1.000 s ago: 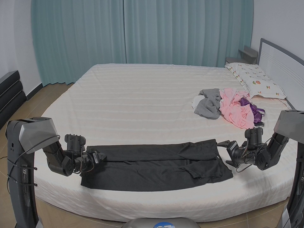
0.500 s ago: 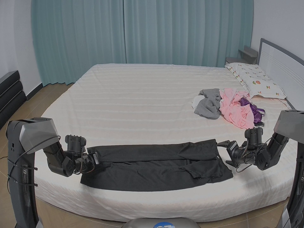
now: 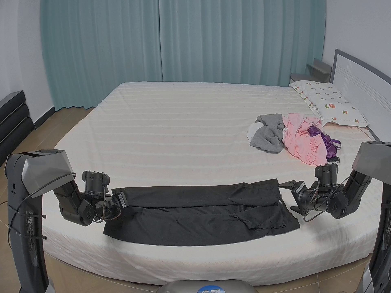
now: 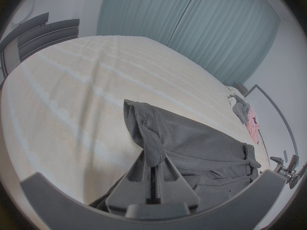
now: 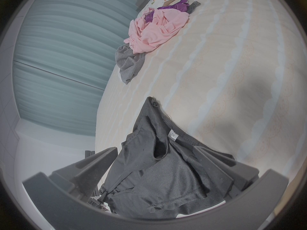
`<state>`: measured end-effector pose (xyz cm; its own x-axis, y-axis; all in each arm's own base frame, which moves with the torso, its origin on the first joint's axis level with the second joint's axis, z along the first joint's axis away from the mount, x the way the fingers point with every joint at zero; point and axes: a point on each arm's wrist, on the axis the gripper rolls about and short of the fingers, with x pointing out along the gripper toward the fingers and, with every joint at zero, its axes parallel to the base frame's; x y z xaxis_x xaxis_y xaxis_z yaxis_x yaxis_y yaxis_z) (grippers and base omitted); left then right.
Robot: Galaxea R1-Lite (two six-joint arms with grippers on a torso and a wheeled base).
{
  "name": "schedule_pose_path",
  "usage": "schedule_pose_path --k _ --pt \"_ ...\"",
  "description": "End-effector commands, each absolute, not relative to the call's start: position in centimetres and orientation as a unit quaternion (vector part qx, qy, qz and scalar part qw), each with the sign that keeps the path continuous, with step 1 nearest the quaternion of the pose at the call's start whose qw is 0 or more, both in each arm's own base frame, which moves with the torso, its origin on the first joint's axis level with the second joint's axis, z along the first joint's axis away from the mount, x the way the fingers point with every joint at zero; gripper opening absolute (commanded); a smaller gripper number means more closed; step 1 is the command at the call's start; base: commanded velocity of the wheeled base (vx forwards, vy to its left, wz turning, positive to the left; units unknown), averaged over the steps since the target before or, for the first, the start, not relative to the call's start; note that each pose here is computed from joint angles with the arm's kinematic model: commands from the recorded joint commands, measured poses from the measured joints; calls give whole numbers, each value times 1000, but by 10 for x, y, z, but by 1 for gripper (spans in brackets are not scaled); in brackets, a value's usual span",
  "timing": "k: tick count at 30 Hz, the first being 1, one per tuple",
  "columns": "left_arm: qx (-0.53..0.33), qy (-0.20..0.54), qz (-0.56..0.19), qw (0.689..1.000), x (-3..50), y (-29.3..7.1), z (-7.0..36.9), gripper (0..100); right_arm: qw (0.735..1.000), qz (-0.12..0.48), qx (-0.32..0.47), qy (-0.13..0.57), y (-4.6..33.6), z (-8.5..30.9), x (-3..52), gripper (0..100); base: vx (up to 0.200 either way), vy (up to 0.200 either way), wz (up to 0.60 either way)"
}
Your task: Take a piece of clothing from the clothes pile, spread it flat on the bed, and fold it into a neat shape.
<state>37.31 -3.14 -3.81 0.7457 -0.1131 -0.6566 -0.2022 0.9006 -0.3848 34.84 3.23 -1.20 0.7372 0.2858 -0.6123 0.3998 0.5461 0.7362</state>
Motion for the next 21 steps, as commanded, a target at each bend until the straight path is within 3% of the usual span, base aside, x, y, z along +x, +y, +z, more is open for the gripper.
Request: schedule_pose_path --k 1,8,13,21 --pt "-224 350 23 909 374 -32 -34 0 802 -35 475 361 32 -12 348 100 0 0 0" --pt "-225 348 23 910 375 -32 -34 0 802 -35 475 361 32 -12 348 100 0 0 0" --pt "-230 345 25 910 377 -32 -34 0 802 -35 475 361 32 -12 348 100 -200 0 0" --pt "-248 333 25 910 384 -33 -30 0 802 -35 476 360 32 -12 349 100 0 0 0"
